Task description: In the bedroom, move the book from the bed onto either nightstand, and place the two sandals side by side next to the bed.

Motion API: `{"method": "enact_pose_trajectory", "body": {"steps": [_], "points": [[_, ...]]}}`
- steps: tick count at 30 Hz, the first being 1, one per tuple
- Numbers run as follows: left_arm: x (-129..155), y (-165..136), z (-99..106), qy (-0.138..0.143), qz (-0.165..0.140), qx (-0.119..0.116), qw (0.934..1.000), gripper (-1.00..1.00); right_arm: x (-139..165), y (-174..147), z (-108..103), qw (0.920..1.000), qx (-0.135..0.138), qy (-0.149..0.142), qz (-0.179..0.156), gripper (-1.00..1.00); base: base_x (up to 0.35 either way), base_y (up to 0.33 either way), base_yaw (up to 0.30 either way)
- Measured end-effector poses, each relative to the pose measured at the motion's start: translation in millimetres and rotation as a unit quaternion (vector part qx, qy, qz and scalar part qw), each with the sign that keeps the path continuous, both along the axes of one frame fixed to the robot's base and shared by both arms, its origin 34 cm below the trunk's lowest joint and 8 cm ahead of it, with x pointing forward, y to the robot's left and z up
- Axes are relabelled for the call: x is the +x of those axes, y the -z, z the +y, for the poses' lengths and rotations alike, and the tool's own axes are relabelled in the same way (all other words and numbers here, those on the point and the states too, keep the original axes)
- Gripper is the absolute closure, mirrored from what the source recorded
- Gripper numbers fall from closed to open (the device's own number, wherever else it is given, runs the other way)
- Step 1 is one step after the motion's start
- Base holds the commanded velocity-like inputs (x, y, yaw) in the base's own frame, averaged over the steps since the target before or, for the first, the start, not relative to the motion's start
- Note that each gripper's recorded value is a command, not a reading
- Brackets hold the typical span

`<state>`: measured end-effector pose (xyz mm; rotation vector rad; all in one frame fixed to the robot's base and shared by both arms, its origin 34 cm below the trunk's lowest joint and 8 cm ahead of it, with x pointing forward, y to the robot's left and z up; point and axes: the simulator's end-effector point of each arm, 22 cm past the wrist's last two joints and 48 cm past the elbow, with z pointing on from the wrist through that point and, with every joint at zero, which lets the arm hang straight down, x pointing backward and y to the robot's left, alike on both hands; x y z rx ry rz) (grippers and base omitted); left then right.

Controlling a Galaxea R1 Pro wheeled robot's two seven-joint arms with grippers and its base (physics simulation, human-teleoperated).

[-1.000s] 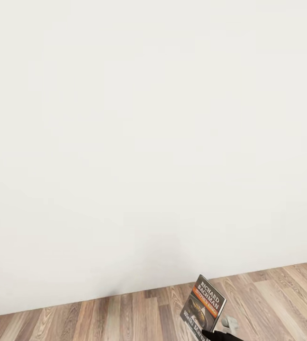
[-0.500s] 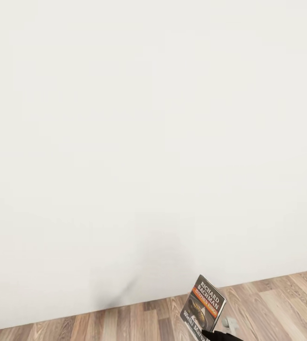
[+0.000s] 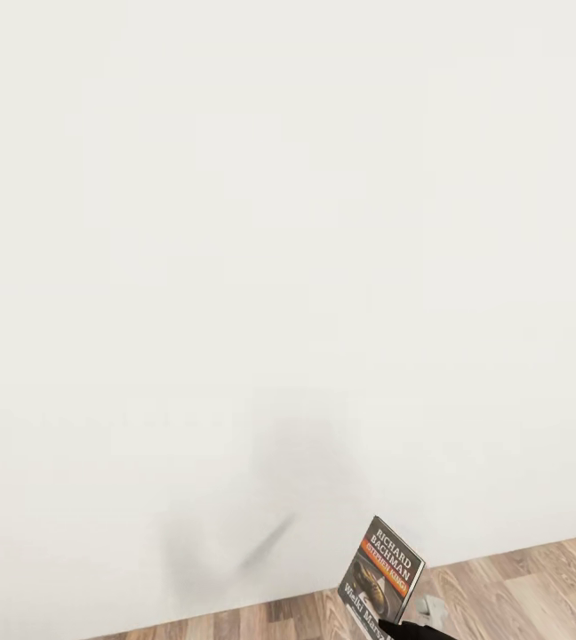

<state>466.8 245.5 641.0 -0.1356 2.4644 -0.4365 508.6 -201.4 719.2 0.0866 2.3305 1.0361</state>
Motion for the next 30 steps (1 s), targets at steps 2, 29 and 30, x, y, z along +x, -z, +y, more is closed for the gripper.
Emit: {"method": "enact_pose_trajectory", "body": {"steps": [2,29,30], "points": [[0.1,-0.1,0.0,0.000,0.000,0.000,1.0000,-1.00,0.0,0.0,0.0,1.0000,0.000,0.000,0.000,1.00,0.328,0.000,-0.050],[0.4,0.2,0.0,0.000,0.000,0.000,1.0000,-1.00,1.0,-0.2,-0.3,1.0000,0.001,0.002,-0.001,1.00,0.158,0.000,-0.196],[0.3,0.2,0.0,0.000,0.000,0.000,1.0000,-1.00,1.1,-0.2,-0.4,1.0000,0.001,0.002,-0.001,1.00,0.000,0.000,-0.237]]}}
